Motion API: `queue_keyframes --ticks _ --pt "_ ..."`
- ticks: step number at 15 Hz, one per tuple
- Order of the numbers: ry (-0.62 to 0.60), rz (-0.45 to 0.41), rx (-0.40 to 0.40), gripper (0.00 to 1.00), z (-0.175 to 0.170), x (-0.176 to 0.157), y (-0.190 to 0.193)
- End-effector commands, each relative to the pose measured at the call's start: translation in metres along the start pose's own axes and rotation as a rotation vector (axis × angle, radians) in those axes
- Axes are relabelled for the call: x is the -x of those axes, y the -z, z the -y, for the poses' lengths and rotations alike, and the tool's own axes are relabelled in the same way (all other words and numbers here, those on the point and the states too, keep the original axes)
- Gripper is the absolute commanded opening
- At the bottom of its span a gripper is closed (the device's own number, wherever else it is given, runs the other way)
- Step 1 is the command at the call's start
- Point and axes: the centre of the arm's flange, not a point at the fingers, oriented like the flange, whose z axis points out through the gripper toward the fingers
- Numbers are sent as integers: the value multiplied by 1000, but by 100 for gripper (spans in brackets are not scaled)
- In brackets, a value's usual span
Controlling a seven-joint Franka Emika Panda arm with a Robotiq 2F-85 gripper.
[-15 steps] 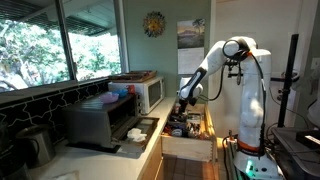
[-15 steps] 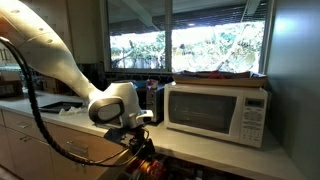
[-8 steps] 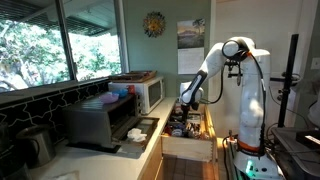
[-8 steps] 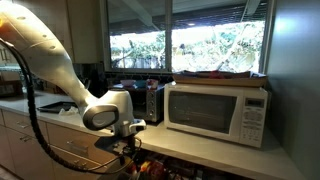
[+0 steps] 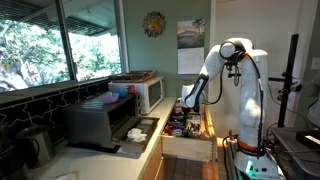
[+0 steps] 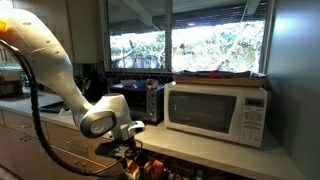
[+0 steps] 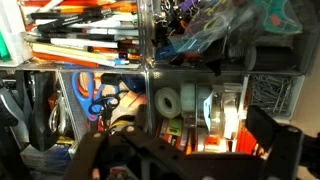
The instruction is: Take the white thing out of the drawer
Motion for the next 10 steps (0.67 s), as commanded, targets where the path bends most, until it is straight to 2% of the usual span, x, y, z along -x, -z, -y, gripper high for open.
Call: queue_keyframes --ticks 1,4,8,10 --pt "-7 -85 -14 100 -6 11 -11" --pt "-11 -207 -24 100 -12 25 -25" --pt "-43 -244 -82 100 -4 22 -29" --pt "-49 -272 -96 100 -13 19 -27"
